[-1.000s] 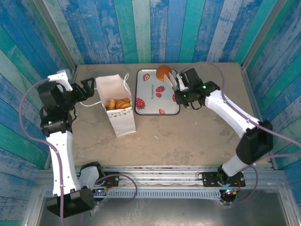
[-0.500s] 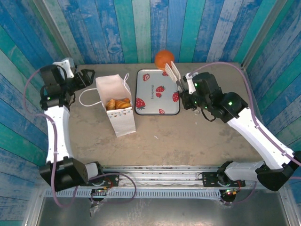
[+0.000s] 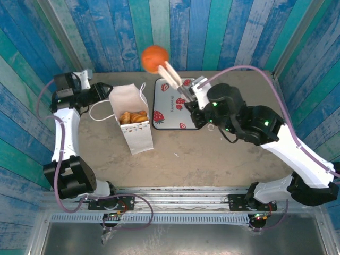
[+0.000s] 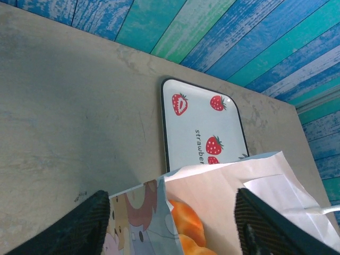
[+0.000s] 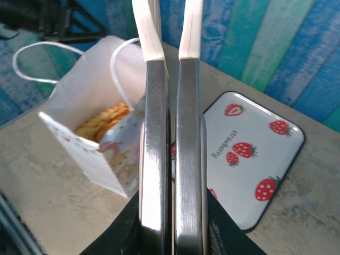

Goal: Place the fake bread into the paper bag

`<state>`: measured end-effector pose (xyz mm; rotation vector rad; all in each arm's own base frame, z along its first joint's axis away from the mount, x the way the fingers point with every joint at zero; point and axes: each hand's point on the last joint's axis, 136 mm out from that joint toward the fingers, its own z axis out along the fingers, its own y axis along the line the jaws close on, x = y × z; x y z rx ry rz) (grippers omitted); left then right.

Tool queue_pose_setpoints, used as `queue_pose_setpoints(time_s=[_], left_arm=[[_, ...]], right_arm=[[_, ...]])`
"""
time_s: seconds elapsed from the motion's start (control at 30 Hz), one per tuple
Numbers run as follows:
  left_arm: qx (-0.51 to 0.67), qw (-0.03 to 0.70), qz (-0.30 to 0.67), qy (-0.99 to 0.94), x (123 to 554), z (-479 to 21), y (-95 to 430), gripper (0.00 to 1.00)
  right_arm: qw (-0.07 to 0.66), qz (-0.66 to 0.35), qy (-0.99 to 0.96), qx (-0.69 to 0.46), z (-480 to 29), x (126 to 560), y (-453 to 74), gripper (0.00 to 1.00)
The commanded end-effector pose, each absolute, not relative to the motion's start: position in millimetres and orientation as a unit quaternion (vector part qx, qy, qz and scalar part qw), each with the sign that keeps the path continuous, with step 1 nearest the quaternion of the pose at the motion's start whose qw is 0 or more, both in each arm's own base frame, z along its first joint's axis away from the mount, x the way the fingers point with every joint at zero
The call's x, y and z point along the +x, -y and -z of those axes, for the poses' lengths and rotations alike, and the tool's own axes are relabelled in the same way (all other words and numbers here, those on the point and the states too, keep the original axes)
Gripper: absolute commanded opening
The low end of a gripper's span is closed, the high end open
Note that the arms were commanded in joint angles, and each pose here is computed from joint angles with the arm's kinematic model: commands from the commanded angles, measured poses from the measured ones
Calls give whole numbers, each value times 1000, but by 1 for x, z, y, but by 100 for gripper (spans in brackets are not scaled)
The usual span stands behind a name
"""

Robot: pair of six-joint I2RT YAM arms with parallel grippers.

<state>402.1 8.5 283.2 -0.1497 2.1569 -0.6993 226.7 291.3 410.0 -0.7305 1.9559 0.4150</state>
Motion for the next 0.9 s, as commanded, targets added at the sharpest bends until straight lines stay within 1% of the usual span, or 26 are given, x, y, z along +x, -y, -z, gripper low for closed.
queue_pose_setpoints(time_s=[0.0,0.23,0.33,0.47,0.87], left_arm=[[-51,404,290,-866,403,-265,-6,62],[-51,404,297,-864,401,-253,-4,53],[-52,402,301,-863,401,-251,-3,47],[-46,406,304,-861,401,-254,-2,43],[-44,409,313,-856,396,-257,2,42]], right_arm=[[501,-178,-788,-312,-420,220,-314,11],[467,-192,-789,-350,-396,205,-350,11],[448,-193,-795,-360,-383,201,-358,11],[430,-185,-802,-372,-369,200,-364,11],[390,-158,-817,-393,-335,206,-384,11]])
